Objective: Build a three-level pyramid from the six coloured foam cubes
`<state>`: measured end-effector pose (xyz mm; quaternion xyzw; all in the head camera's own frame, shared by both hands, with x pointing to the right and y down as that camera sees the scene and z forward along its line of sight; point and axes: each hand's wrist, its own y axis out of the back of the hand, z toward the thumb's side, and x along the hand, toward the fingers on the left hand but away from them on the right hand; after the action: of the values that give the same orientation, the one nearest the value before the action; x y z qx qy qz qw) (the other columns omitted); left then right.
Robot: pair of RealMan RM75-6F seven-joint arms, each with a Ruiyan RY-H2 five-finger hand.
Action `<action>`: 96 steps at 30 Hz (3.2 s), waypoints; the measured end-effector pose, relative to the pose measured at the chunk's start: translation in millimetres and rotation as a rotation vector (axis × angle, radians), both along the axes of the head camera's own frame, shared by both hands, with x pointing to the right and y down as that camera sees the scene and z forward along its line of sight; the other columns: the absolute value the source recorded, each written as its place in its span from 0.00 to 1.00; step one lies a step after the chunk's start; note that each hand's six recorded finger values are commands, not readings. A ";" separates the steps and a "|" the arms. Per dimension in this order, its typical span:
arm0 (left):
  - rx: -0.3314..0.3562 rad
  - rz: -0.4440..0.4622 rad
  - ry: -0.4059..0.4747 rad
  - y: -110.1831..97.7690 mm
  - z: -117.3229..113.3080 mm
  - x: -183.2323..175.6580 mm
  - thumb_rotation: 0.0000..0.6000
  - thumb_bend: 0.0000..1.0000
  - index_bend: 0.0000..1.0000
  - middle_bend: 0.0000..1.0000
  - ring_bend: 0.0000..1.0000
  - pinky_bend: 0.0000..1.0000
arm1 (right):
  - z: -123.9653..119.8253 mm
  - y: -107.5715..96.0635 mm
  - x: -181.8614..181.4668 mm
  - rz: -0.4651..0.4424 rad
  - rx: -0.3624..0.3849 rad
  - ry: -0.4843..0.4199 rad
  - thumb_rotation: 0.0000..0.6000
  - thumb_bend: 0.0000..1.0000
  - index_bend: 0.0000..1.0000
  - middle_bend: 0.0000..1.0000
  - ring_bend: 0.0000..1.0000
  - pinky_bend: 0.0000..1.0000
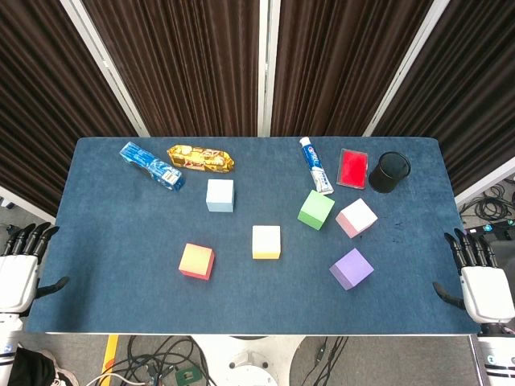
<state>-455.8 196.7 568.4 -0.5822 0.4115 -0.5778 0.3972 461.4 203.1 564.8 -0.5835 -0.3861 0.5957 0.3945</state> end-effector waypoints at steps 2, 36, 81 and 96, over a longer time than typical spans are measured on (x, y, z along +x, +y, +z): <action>-0.003 -0.005 0.001 0.1 0.4 -0.7 1.00 0.00 0.15 0.11 0.05 0.12 | 1.0 -1.6 -0.9 -0.004 -0.003 0.000 1.00 0.15 0.00 0.01 0.00 0.00; -0.045 -0.013 0.036 27.0 2.5 -6.9 1.00 0.00 0.15 0.12 0.05 0.13 | 86.5 -88.2 -286.0 -0.455 -0.315 -0.195 1.00 0.13 0.00 0.09 0.00 0.00; -0.084 -0.048 0.041 36.7 8.7 -30.7 1.00 0.00 0.15 0.12 0.05 0.13 | 132.4 -114.8 -347.5 -0.453 -0.265 -0.194 1.00 0.14 0.00 0.27 0.00 0.00; -0.066 -0.054 0.048 34.6 6.0 -26.9 1.00 0.00 0.15 0.12 0.05 0.13 | 99.8 -124.6 -330.6 -0.455 -0.274 -0.243 1.00 0.10 0.00 0.11 0.00 0.00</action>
<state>-482.8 231.3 574.3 -0.5973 0.4171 -0.5875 0.3523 130.8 78.5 664.6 -0.7699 -0.2057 0.4644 0.3864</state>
